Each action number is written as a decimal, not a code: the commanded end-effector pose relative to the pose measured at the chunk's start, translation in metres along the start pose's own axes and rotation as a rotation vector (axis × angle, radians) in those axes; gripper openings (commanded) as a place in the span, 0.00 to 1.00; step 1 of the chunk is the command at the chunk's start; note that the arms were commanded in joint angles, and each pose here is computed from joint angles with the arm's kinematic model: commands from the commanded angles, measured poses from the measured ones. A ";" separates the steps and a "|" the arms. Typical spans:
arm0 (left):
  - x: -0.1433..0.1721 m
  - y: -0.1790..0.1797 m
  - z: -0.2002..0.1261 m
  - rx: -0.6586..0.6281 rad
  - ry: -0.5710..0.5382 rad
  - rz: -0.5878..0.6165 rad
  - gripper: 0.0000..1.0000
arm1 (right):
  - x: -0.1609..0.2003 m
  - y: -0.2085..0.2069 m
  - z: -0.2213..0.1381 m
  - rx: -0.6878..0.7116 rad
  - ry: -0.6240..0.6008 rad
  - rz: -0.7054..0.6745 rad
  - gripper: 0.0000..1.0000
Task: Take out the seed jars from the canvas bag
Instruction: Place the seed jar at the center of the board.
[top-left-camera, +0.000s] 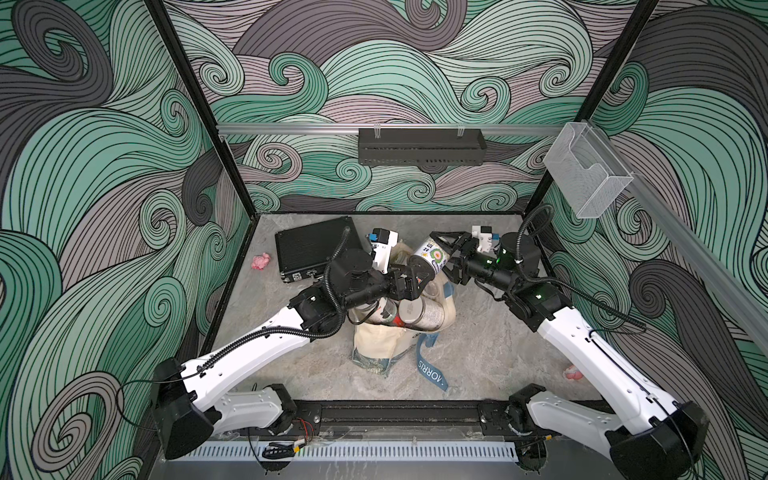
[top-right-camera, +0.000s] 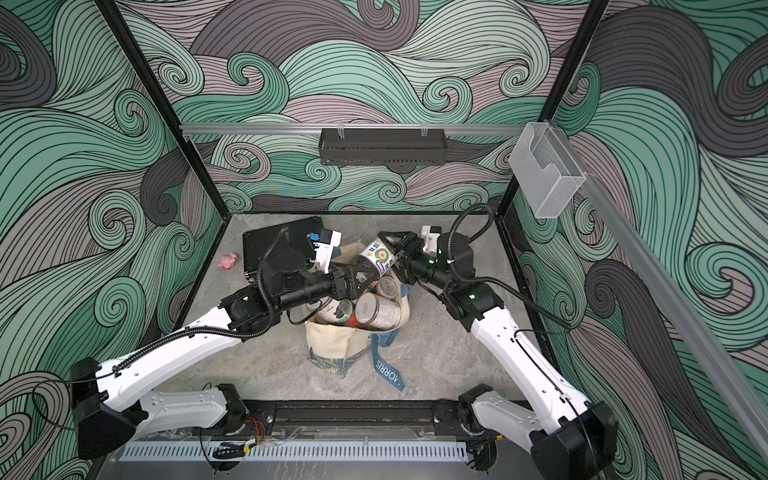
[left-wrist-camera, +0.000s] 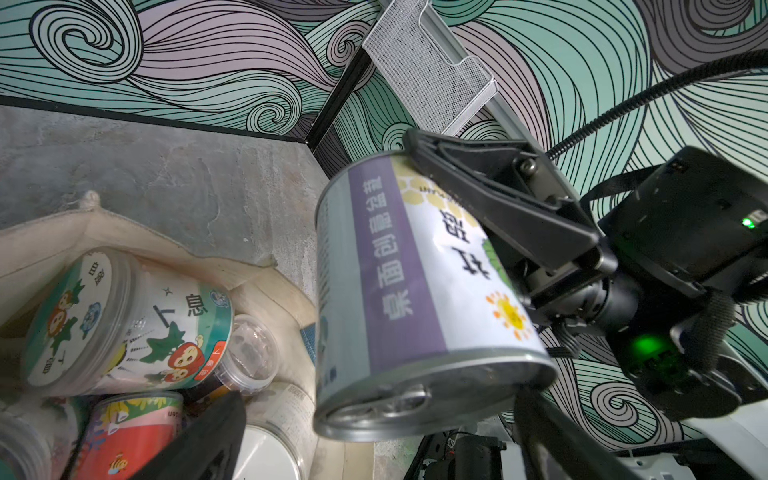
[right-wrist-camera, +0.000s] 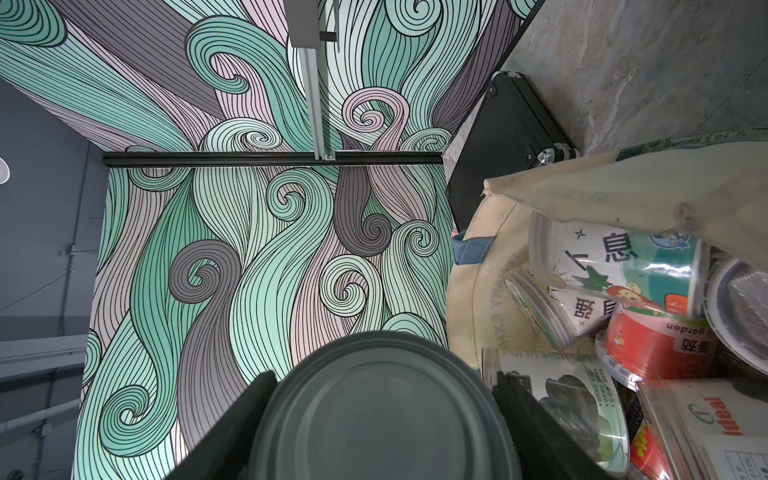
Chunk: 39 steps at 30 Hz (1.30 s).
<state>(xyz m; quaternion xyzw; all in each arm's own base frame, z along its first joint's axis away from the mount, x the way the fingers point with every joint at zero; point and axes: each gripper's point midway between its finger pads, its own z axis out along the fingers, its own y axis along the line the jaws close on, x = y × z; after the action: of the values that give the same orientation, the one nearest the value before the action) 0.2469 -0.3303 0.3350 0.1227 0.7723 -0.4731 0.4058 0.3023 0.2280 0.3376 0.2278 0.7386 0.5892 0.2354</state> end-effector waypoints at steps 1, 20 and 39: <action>-0.019 -0.031 -0.008 0.106 -0.059 0.016 0.98 | 0.002 0.007 -0.003 -0.031 -0.011 -0.012 0.65; -0.012 -0.043 -0.016 0.179 -0.050 0.023 0.99 | 0.000 0.002 -0.005 -0.020 -0.028 -0.007 0.65; -0.009 -0.019 -0.010 0.046 -0.048 -0.007 0.99 | 0.020 0.007 0.001 -0.005 -0.021 -0.018 0.65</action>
<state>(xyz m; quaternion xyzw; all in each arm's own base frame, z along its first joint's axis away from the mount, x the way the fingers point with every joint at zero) 0.2328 -0.3330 0.3442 0.1336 0.7529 -0.5002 0.4063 0.2864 0.2427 0.3301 0.2242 0.7475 0.5814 0.2302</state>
